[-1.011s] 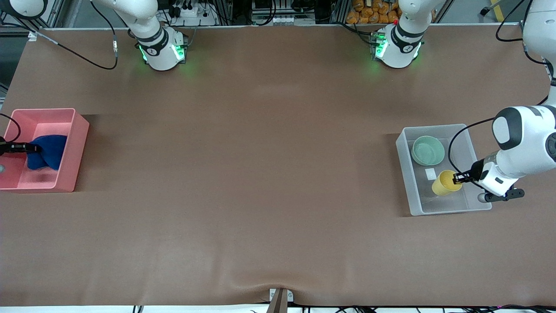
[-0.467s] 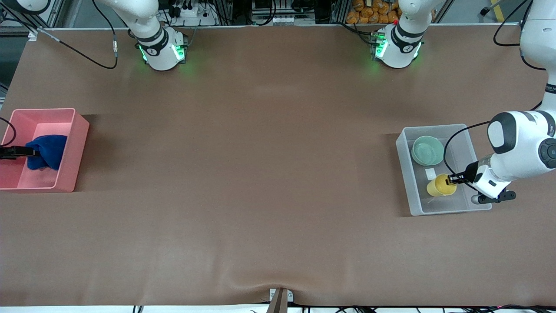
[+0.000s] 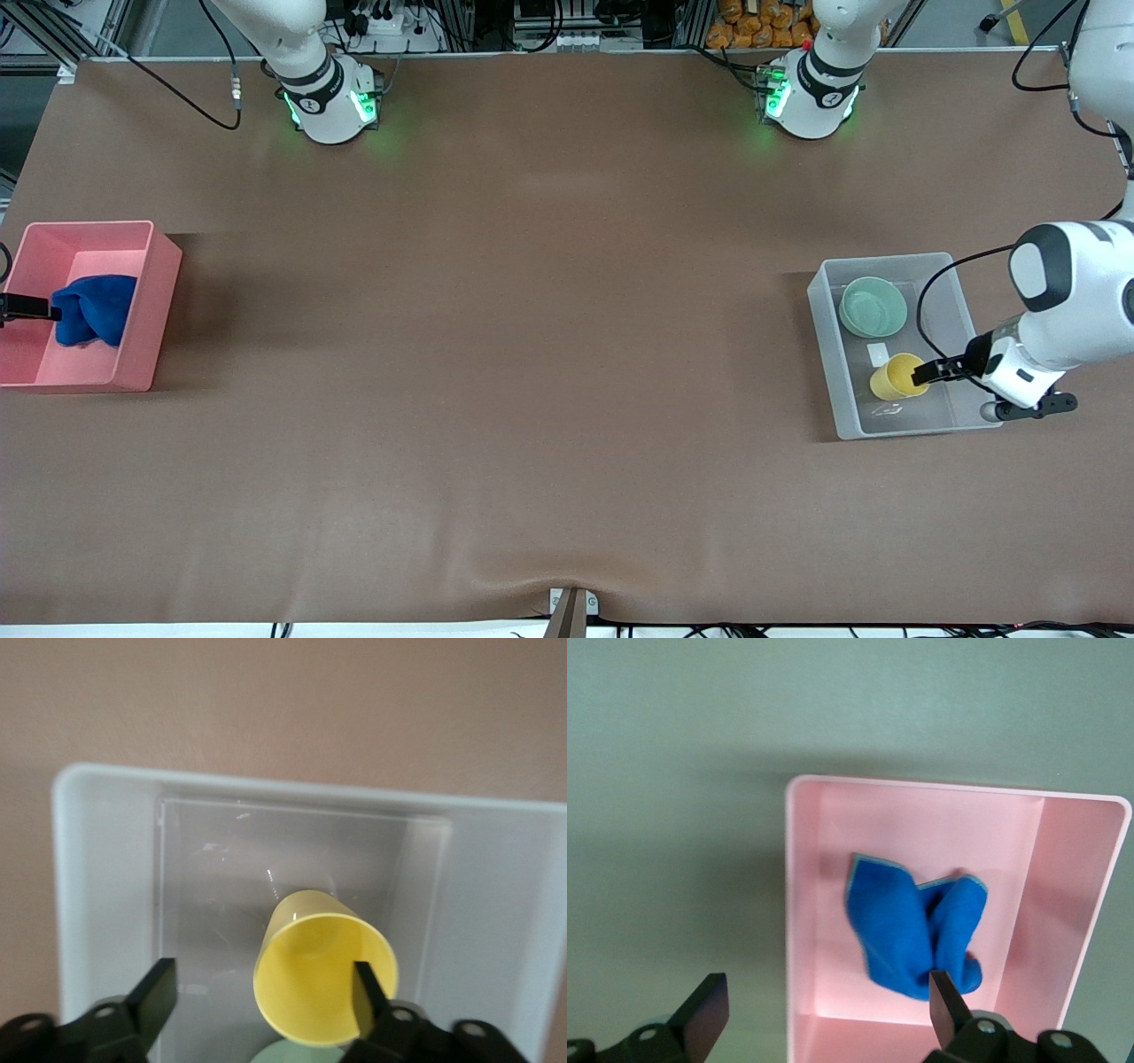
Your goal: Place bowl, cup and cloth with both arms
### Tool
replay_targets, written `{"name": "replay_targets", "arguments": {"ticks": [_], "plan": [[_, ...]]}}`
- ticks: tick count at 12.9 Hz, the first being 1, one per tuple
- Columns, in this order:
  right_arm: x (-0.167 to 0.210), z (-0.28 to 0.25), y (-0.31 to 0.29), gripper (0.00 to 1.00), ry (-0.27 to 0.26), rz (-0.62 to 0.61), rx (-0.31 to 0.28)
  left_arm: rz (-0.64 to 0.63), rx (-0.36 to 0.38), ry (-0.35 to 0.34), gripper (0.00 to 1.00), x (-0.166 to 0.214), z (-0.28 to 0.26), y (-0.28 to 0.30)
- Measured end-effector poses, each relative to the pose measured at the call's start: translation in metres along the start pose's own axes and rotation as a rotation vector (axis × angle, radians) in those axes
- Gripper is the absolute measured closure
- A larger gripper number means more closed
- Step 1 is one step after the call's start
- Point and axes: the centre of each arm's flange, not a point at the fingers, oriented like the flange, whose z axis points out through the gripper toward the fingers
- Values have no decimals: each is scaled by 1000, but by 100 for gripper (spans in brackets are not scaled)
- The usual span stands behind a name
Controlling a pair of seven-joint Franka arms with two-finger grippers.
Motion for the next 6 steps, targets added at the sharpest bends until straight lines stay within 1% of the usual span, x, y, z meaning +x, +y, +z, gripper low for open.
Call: {"name": "replay_targets", "arguments": {"ticks": [1, 3, 6], "plan": [[3, -11, -15, 0, 0, 5, -5, 10, 16, 17, 0, -1, -23, 6], [10, -30, -46, 0, 8, 17, -14, 28, 56, 45, 0, -7, -72, 18], [20, -52, -100, 0, 11, 59, -10, 55, 117, 87, 0, -24, -140, 41]]}}
